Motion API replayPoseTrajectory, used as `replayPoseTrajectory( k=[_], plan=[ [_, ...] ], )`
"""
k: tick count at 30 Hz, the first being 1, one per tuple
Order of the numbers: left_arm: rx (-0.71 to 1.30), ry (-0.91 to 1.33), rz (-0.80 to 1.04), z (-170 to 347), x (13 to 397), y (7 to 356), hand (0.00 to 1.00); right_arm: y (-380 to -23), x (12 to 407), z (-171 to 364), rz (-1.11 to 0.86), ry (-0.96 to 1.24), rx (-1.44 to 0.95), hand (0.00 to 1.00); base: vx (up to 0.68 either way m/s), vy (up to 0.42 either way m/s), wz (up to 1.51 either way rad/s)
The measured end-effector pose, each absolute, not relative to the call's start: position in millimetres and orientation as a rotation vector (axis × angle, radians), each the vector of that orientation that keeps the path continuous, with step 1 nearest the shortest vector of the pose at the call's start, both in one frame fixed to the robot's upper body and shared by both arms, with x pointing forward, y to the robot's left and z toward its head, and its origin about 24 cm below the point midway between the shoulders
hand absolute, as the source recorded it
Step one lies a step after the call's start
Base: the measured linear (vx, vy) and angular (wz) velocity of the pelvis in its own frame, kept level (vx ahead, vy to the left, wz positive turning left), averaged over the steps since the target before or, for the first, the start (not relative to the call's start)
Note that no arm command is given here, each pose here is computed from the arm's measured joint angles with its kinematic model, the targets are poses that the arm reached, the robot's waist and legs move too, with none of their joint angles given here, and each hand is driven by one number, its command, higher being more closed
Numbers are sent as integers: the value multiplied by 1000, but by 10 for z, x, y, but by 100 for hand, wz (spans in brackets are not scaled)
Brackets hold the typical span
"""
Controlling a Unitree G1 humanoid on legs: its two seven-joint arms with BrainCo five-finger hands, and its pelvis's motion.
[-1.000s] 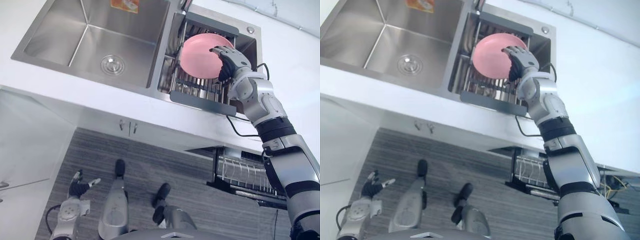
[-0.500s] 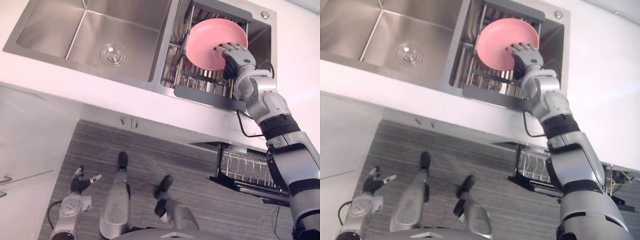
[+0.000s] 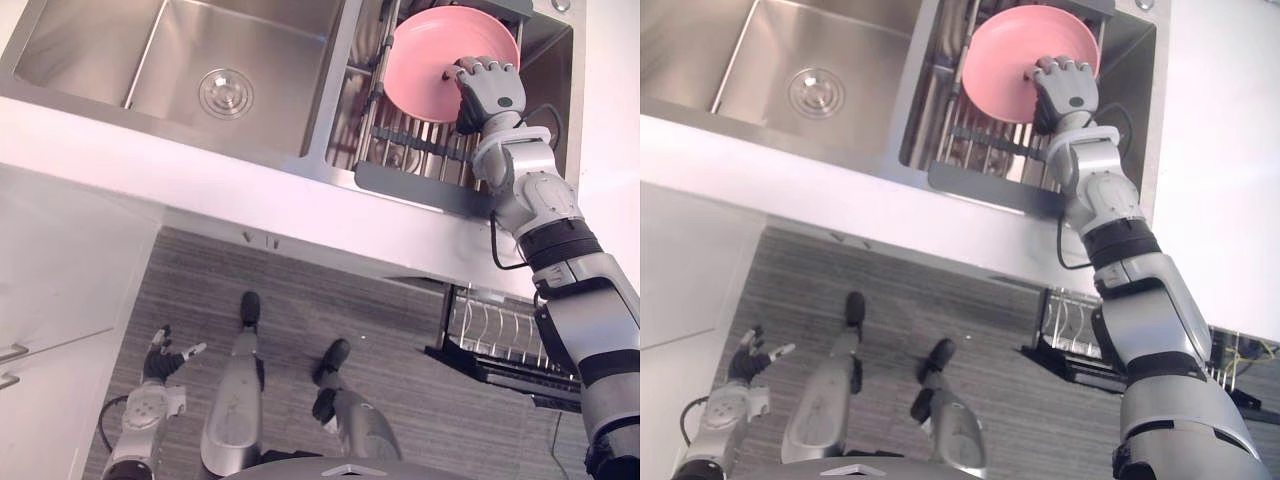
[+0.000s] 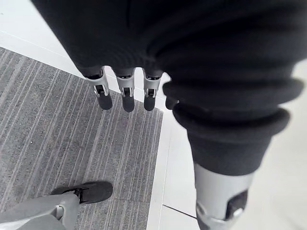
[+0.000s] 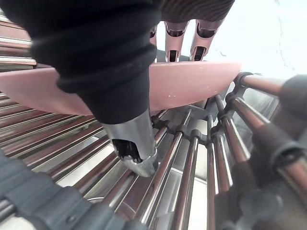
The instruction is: Walk over to the sink, pick up the cup, carry it to the dishwasher, place the cup inside the dishwasher, then close the dishwasher door
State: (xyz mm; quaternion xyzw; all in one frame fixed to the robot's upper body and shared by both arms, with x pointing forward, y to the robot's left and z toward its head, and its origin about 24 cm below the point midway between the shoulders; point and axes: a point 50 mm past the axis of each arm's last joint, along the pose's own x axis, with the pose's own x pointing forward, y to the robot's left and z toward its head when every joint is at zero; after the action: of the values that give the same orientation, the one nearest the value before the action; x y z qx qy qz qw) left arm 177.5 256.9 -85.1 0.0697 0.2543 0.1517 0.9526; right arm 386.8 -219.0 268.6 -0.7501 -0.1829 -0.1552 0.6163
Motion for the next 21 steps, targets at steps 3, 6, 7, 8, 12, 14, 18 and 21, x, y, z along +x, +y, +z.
replayPoseTrajectory(
  k=[3,6,7,8,12,14,18,21],
  plan=[
    [135,505,306,-845,1781,2558,0,-2203,3859,2702,-379,-439,-1728,100,0,0,0],
    [137,498,311,-838,1783,2562,0,-2199,3853,2708,-398,-465,-1724,100,0,0,0],
    [138,497,312,-836,1784,2563,0,-2196,3848,2714,-408,-480,-1722,100,0,0,0],
    [139,494,313,-835,1785,2564,0,-2195,3846,2710,-409,-487,-1721,100,33,9,0],
    [146,481,331,-822,1789,2570,0,-2151,3830,2712,-399,-550,-1709,100,55,10,-1],
    [148,474,337,-816,1791,2572,0,-2115,3796,2731,-384,-590,-1705,100,51,8,-2],
    [152,463,337,-806,1798,2567,0,-2034,3693,2818,-376,-718,-1677,100,11,2,0],
    [166,462,332,-805,1796,2569,0,-1968,3622,2834,-357,-779,-1623,100,6,9,-5]
  ],
)
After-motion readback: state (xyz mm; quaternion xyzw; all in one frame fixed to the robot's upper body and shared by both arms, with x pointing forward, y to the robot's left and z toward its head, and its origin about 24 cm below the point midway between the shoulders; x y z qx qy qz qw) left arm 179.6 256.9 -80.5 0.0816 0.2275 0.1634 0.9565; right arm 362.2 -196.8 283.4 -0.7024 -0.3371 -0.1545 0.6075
